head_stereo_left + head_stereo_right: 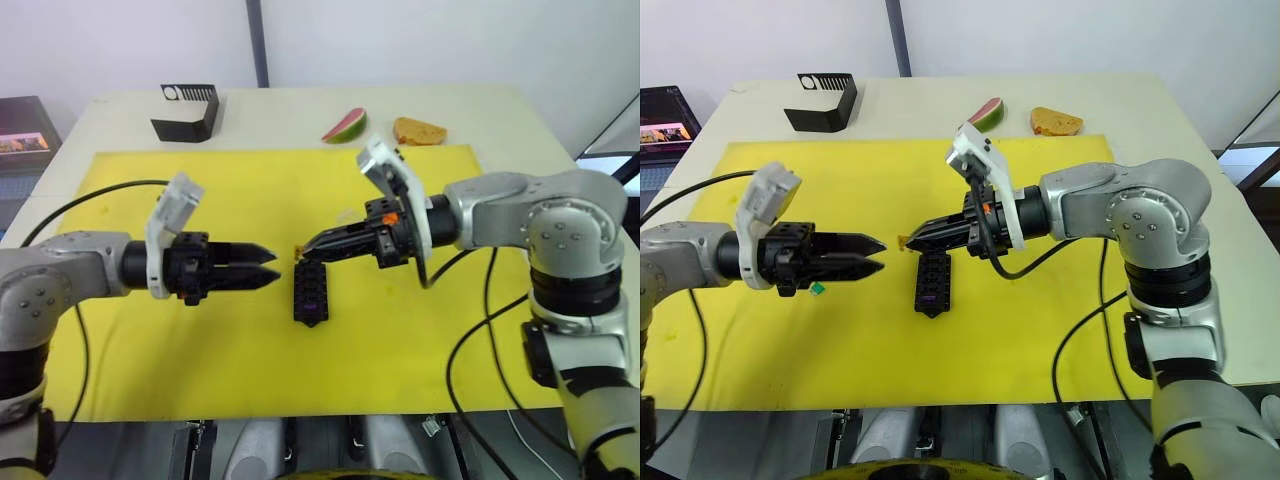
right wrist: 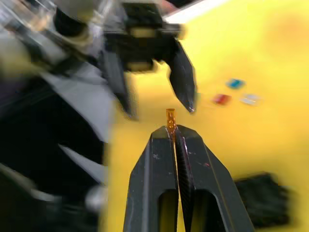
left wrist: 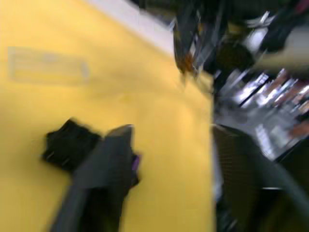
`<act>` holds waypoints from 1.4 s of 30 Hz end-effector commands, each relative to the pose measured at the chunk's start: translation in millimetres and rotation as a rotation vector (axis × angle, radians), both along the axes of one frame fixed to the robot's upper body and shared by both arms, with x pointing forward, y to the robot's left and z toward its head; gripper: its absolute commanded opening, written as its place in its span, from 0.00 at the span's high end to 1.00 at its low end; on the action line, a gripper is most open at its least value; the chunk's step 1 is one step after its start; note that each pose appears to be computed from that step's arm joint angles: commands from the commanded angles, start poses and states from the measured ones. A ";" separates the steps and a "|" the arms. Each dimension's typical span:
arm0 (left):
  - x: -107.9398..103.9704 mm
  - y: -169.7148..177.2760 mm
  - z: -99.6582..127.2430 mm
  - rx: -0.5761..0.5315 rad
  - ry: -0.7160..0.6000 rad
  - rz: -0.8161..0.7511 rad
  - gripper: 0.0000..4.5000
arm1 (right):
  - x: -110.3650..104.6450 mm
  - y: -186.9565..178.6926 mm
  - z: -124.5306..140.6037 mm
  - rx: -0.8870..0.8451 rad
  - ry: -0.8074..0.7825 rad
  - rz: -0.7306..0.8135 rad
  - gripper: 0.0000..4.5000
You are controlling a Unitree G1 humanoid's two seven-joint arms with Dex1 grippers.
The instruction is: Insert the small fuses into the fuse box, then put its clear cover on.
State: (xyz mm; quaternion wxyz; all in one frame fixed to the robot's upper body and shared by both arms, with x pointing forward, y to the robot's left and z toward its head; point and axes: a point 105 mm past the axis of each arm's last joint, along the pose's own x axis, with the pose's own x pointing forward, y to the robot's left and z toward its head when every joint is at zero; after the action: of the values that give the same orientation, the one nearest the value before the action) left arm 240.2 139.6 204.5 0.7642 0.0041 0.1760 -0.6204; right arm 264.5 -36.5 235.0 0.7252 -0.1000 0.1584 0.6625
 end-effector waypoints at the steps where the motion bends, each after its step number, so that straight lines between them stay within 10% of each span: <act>1: -6.1 1.8 -14.6 0.111 -0.101 -0.062 0.02 | 1.7 5.0 -11.0 -0.055 -0.173 0.066 1.00; 13: 5.7 -12.7 -69.4 0.181 -0.288 -0.049 0.02 | 8.1 6.9 -63.3 -0.176 -0.291 0.140 1.00; 42: 12.9 -13.5 -77.6 0.209 -0.314 -0.035 0.02 | 6.8 0.6 -80.3 -0.200 -0.261 0.113 1.00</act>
State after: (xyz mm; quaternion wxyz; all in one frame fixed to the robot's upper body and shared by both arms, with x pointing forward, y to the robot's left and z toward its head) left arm 251.8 127.3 119.7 0.7661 0.1763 0.1335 -0.6034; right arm 273.9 -40.0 143.6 0.6880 -0.2587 0.1500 0.6612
